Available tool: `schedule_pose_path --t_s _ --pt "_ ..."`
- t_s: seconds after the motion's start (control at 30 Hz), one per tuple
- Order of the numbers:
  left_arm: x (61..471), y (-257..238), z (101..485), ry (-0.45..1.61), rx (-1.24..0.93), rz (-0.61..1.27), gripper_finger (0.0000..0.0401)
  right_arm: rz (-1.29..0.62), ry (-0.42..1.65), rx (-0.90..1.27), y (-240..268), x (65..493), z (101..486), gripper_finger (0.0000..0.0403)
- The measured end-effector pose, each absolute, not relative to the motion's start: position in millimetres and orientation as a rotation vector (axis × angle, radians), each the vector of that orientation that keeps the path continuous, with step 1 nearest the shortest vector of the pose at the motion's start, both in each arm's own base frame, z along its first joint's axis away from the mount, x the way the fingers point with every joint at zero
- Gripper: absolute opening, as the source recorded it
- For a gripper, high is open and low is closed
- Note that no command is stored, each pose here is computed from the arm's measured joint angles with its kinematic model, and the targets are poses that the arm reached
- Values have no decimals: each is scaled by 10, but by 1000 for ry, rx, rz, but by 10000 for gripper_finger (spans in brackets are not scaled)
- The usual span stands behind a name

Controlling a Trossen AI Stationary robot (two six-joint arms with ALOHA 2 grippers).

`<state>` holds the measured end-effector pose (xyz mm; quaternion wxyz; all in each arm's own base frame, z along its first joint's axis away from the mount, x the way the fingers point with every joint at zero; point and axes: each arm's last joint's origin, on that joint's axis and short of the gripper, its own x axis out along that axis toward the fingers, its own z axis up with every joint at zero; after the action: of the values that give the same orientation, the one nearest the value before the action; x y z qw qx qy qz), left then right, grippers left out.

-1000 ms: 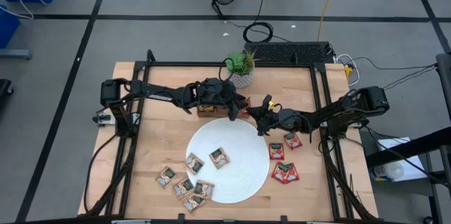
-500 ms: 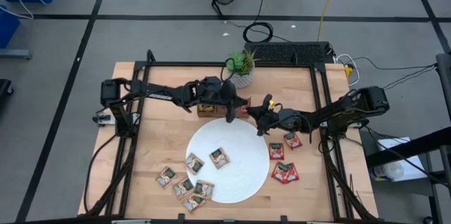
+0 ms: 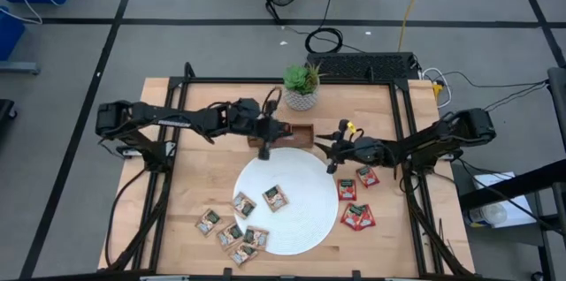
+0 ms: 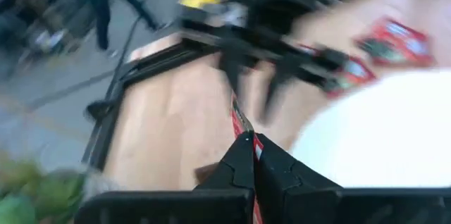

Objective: Pick & Place Tea
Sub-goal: Put the strawberry tea bag into the wooden organizer

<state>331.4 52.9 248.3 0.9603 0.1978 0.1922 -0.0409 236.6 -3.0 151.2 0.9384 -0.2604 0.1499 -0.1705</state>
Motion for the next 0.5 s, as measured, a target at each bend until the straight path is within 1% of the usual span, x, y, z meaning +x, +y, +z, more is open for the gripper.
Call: schedule_pose_path --t_s 0.07,0.17,0.27,0.33,0.5 --pt "3225 565 2311 377 409 -115 1 -360 261 -518 -32 2329 1583 102" --pt "3082 665 2078 301 395 -121 1 -359 263 -517 -34 2262 1587 100" --pt "2949 768 1964 211 419 -94 1 -368 217 -505 -35 2227 1662 95" --pt "2860 859 1868 213 412 -74 1 -367 220 -506 -34 2204 1660 93" --pt "2749 1005 1777 203 385 -116 1 -367 214 -506 -34 2201 1668 91"
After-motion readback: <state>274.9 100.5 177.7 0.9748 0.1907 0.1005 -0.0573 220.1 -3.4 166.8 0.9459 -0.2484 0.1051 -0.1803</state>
